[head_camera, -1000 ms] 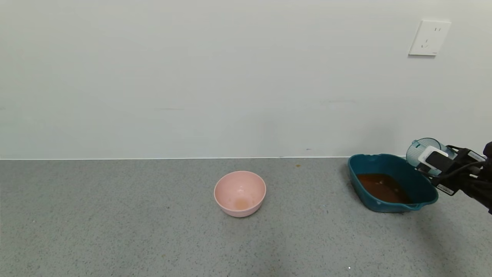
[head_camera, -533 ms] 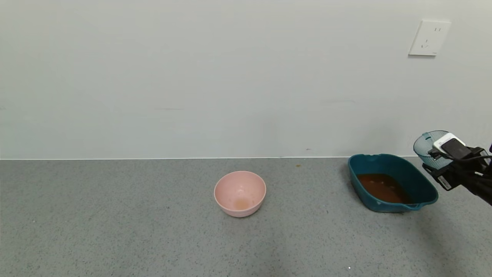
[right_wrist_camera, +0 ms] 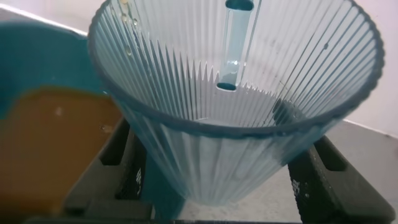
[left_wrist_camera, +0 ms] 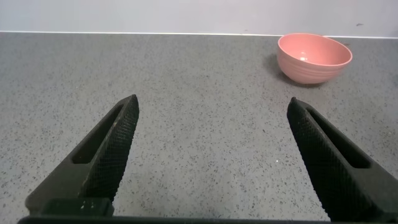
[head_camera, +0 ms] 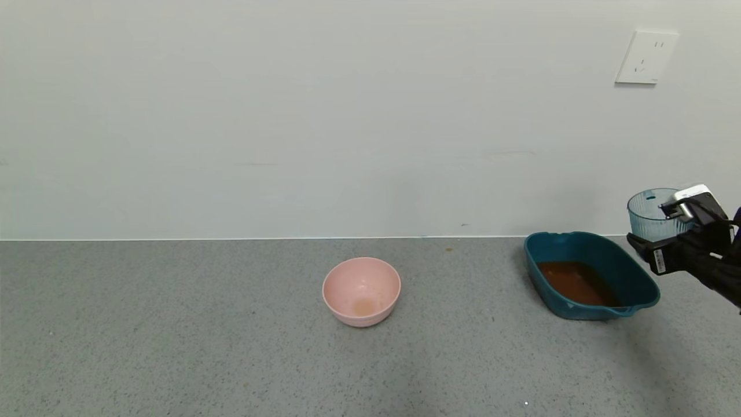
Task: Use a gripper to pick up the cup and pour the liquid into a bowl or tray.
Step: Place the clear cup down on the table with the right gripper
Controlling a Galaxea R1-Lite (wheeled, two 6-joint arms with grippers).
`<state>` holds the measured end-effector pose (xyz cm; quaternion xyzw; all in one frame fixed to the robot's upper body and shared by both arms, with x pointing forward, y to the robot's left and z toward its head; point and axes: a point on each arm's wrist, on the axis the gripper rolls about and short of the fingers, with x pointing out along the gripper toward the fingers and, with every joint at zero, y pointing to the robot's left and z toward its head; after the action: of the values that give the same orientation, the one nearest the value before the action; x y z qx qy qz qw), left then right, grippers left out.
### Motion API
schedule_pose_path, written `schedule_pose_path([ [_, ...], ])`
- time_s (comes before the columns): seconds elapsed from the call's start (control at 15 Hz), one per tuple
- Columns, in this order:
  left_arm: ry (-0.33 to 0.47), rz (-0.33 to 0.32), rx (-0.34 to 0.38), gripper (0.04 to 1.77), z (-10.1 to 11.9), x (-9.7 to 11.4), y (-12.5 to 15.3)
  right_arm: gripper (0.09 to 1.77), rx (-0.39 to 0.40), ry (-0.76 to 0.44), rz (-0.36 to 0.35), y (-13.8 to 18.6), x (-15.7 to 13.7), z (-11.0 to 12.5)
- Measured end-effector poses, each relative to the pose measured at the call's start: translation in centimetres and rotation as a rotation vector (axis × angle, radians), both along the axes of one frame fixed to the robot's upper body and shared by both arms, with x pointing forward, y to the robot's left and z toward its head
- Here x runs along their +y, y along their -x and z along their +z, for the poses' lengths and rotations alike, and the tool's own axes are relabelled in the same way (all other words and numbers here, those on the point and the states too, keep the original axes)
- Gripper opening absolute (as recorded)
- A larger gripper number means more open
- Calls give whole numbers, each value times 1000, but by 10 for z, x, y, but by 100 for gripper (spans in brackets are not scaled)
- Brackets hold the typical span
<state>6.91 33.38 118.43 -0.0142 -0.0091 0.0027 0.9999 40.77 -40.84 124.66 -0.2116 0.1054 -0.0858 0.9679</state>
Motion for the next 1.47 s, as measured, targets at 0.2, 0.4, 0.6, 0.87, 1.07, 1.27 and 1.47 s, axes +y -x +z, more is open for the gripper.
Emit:
schedule_pose_path([
  [0.2,0,0,0,172,0,0,0,132,-34,-95,17,0,12,5],
  [0.4,0,0,0,172,0,0,0,132,-73,-164,26,-3,33,14],
  [0.6,0,0,0,172,0,0,0,132,-100,-219,50,-5,60,19],
  [0.87,0,0,0,172,0,0,0,132,-93,-291,85,-9,95,28],
  [1.07,0,0,0,172,0,0,0,132,-90,-346,117,-9,125,38],
  [1.27,0,0,0,172,0,0,0,132,-91,-401,149,-11,156,43],
  [1.47,0,0,0,172,0,0,0,132,-82,-438,173,-19,183,37],
])
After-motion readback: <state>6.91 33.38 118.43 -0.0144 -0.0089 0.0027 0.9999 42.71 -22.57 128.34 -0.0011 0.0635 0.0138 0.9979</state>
